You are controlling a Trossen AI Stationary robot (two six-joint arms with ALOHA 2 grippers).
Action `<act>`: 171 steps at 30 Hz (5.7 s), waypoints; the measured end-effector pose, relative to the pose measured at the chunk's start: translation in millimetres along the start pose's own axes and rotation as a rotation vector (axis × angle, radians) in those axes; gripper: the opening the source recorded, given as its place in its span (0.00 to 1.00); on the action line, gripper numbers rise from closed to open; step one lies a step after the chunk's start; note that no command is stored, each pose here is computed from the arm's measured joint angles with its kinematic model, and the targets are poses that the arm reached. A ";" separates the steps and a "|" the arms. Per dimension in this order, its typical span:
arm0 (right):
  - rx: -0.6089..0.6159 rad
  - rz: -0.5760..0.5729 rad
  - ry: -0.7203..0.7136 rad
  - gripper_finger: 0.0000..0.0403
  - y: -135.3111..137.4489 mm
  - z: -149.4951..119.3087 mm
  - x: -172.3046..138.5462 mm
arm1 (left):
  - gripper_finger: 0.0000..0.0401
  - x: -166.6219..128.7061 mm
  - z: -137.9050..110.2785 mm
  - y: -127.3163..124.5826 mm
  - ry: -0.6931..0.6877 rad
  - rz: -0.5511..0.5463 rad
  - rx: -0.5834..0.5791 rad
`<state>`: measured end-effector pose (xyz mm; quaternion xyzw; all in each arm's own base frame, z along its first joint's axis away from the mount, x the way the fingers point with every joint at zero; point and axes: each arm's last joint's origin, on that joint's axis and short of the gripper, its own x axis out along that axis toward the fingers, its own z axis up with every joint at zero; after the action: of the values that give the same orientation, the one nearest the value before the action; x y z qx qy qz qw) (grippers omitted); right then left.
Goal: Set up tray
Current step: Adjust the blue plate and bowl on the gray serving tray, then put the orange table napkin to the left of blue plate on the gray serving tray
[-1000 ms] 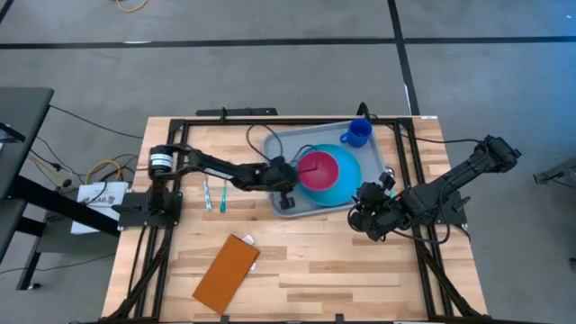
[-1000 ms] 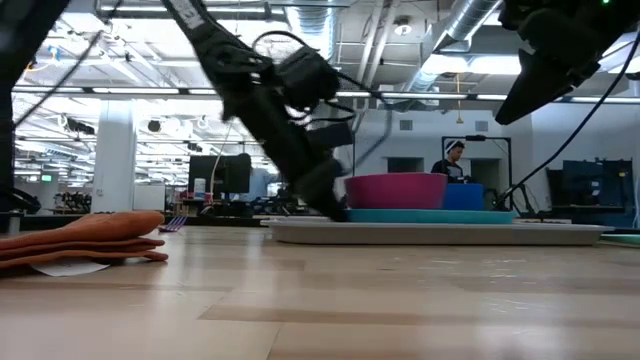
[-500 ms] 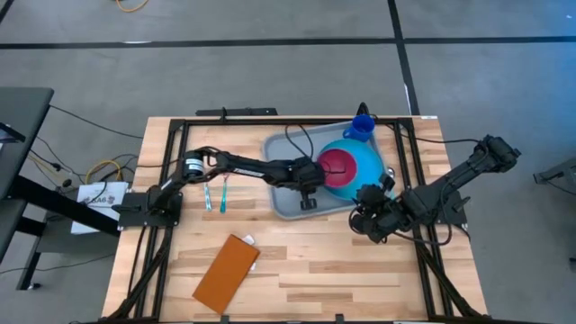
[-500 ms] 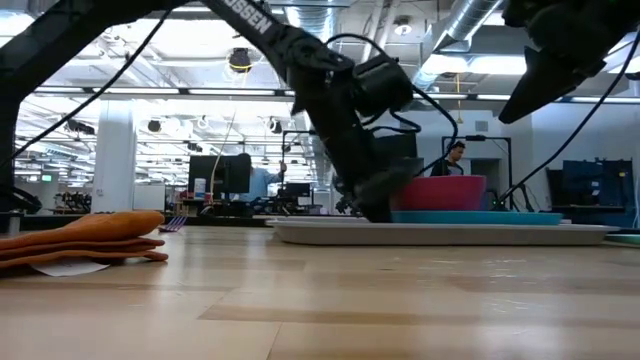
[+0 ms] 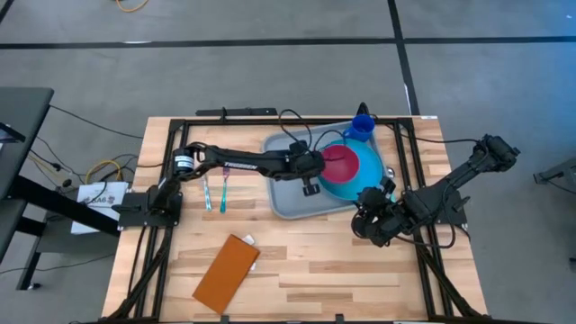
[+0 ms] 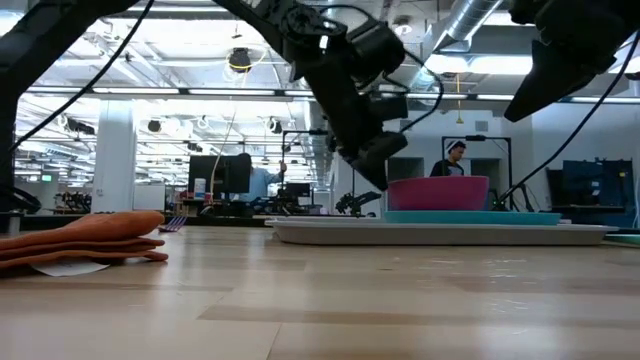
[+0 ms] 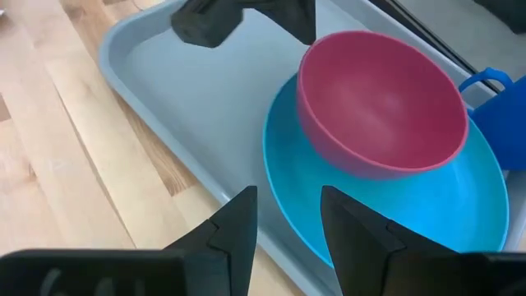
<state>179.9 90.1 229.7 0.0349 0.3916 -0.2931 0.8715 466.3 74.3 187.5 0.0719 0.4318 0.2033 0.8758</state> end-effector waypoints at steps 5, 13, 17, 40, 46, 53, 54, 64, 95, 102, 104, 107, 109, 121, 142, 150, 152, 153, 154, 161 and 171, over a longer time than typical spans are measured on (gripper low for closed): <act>-0.003 -0.002 0.002 0.31 -0.2 -0.2 0.0 | 0.00 4.1 1.5 5.3 -0.038 -0.023 -0.023; -0.003 -0.005 0.003 0.31 -0.7 0.0 0.4 | 0.00 3.1 9.6 4.3 -0.122 -0.068 -0.017; -0.004 -0.006 0.004 0.31 -0.7 -0.1 0.4 | 0.00 2.9 10.6 4.0 -0.133 -0.085 -0.019; -0.013 -0.007 0.001 0.31 -0.7 0.0 0.4 | 0.00 3.4 3.4 7.2 -0.057 0.116 -0.138; -0.013 -0.008 0.001 0.31 -0.8 -0.1 0.5 | 0.00 28.6 0.7 3.0 -0.117 0.032 -0.169; -0.013 -0.008 0.001 0.31 -0.8 0.0 0.4 | 0.00 30.0 4.2 1.8 -0.160 -0.013 -0.171; -0.014 -0.008 0.000 0.31 -0.8 0.0 0.4 | 0.00 29.8 5.6 1.5 -0.174 -0.032 -0.173; -0.014 -0.009 0.001 0.31 -0.9 -0.1 0.4 | 0.00 32.2 11.5 3.1 -0.247 -0.110 -0.179; 0.055 -0.020 -0.011 0.31 -3.4 8.4 7.7 | 0.19 -263.0 -58.5 -28.3 0.584 -0.281 -0.156; 0.018 0.000 -0.035 0.31 -1.7 14.7 10.9 | 0.25 -278.1 -91.4 -89.2 0.538 -0.222 -0.190; 0.011 0.013 -0.049 0.31 -0.4 17.4 11.8 | 0.26 -276.5 -104.9 -102.5 0.552 -0.203 -0.244; -0.015 0.027 -0.068 0.31 1.0 21.2 13.1 | 0.27 -270.3 -130.1 -121.2 0.585 -0.185 -0.298; -0.029 0.032 -0.079 0.31 1.3 23.6 14.1 | 0.27 -264.2 -148.3 -131.2 0.599 -0.164 -0.330; -0.039 -0.002 -0.125 0.31 -7.9 43.5 28.8 | 0.27 -255.5 -181.0 -101.0 0.682 -0.176 -0.407; -0.017 -0.139 -0.086 0.31 -38.6 60.8 52.7 | 0.27 -214.1 -269.2 -50.1 0.250 -0.448 -0.704; -0.009 -0.101 -0.073 0.31 -43.2 65.9 57.8 | 0.27 -198.8 -289.8 -51.7 0.222 -0.469 -0.666; 0.001 -0.085 -0.074 0.31 -43.4 67.2 58.4 | 0.27 -196.2 -291.0 -53.3 0.185 -0.503 -0.680; 0.005 -0.085 -0.075 0.31 -43.9 67.6 58.8 | 0.27 -195.1 -291.1 -54.2 0.162 -0.525 -0.685; 0.006 -0.085 -0.075 0.31 -44.0 67.8 58.9 | 0.27 -194.0 -291.9 -54.7 0.145 -0.541 -0.688; 0.007 -0.083 -0.075 0.31 -43.9 67.8 58.9 | 0.27 -185.1 -306.6 -53.5 0.115 -0.555 -0.705; 0.008 -0.067 -0.071 0.31 -43.3 67.8 58.9 | 0.27 -184.5 -304.4 -54.6 0.020 -0.611 -0.709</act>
<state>232.2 6.1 242.5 0.0149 0.3603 -0.3247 0.8744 142.7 -67.5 117.5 -0.3642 0.3455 0.0718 0.8619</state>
